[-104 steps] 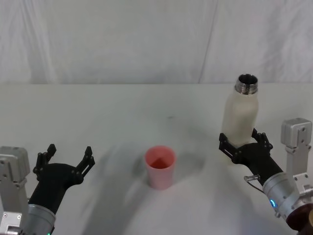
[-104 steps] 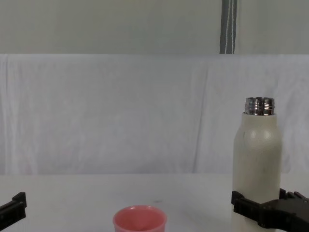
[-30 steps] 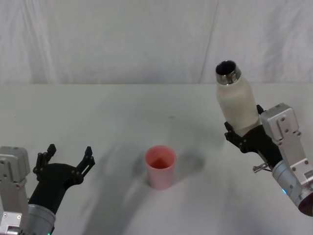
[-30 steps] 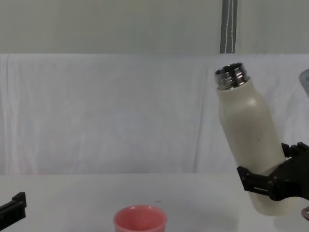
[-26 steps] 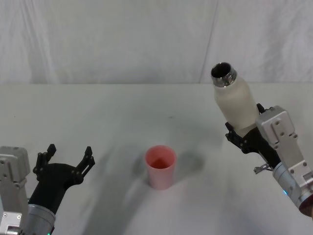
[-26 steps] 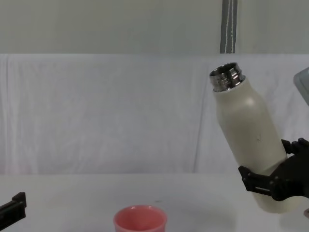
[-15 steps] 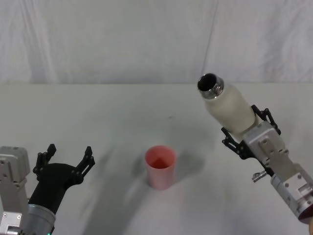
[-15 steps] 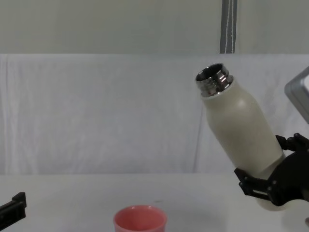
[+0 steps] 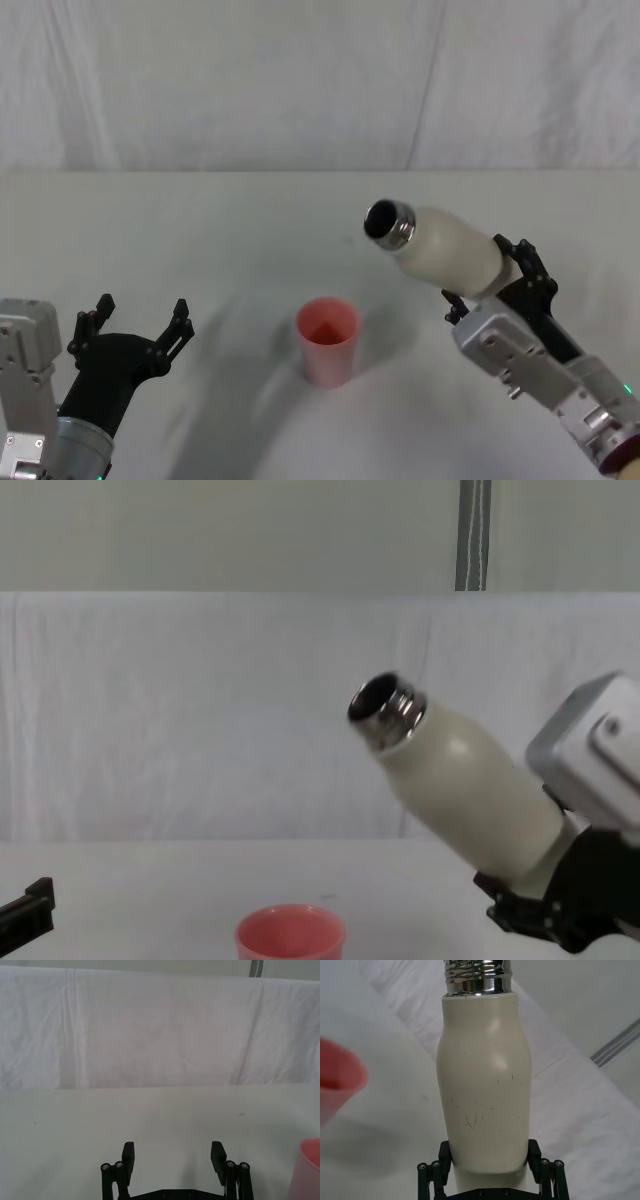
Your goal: Grasp the thermos with one hand and pour water into the cup lid.
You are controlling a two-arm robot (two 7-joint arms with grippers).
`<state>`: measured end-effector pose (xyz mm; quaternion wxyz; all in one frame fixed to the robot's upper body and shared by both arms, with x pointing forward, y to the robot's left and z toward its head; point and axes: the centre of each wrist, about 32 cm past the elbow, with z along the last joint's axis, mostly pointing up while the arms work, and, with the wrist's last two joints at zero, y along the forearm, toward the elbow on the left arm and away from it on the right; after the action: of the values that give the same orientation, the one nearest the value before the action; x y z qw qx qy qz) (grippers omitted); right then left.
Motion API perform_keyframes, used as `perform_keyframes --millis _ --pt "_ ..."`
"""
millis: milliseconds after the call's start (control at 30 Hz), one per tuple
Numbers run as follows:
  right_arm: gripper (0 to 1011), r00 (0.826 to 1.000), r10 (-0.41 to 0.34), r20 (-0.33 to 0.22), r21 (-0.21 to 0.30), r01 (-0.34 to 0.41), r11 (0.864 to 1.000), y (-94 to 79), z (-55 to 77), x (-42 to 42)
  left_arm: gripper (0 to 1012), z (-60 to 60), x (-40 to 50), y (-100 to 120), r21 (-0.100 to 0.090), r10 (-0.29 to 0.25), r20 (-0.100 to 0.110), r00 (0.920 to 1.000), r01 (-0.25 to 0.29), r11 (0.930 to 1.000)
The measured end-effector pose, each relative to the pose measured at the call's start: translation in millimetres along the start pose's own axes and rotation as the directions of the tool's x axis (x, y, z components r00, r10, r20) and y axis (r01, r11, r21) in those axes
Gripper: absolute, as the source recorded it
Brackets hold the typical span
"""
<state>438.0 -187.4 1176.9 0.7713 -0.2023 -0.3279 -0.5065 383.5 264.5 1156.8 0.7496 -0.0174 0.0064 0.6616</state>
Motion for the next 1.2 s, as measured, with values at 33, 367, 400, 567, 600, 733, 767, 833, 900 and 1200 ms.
perform_keyframes --millis 33,367,400,567,600,733,767,833,900,1200 --pt "947 1.0 0.002 0.016 -0.003 -0.002 1.0 -0.2 0.1 -0.7 1001 0.0 0.0 0 0.0 0.0 0.0 1.0 0.0 1.0" --pt "948 0.983 0.021 0.184 -0.033 -0.015 0.999 -1.1 -1.6 -9.2 1001 0.0 0.0 0 0.0 0.0 0.0 1.0 0.0 1.0" --pt "948 0.983 0.021 0.184 -0.033 -0.015 0.999 -1.1 -1.6 -9.2 1001 0.0 0.0 0 0.0 0.0 0.0 1.0 0.0 1.0" --pt "948 0.968 0.021 0.251 -0.043 -0.011 0.999 -0.9 -3.7 -10.8 1001 0.0 0.0 0 0.0 0.0 0.0 1.0 0.0 1.0" --pt "947 0.961 0.019 0.276 -0.046 -0.006 0.999 -0.8 -4.6 -11.2 1001 0.0 0.0 0 0.0 0.0 0.0 1.0 0.0 1.0" --pt "948 0.942 0.011 0.335 -0.052 0.006 0.999 -0.2 -6.4 -11.6 1001 0.0 0.0 0 0.0 0.0 0.0 1.0 0.0 1.0" --pt "948 0.938 0.01 0.347 -0.053 0.009 0.999 0.0 -6.7 -11.5 1001 0.0 0.0 0 0.0 0.0 0.0 1.0 0.0 1.0" --pt "948 0.927 0.004 0.375 -0.054 0.017 0.998 0.4 -7.3 -11.5 1001 0.0 0.0 0 0.0 0.0 0.0 1.0 0.0 1.0" --pt "948 0.92 0.001 0.391 -0.054 0.022 0.998 0.7 -7.5 -11.6 1001 0.0 0.0 0 0.0 0.0 0.0 1.0 0.0 1.0" --pt "948 0.892 -0.015 0.452 -0.054 0.045 0.998 2.4 -7.7 -12.3 1001 0.0 0.0 0 0.0 0.0 0.0 1.0 0.0 1.0"
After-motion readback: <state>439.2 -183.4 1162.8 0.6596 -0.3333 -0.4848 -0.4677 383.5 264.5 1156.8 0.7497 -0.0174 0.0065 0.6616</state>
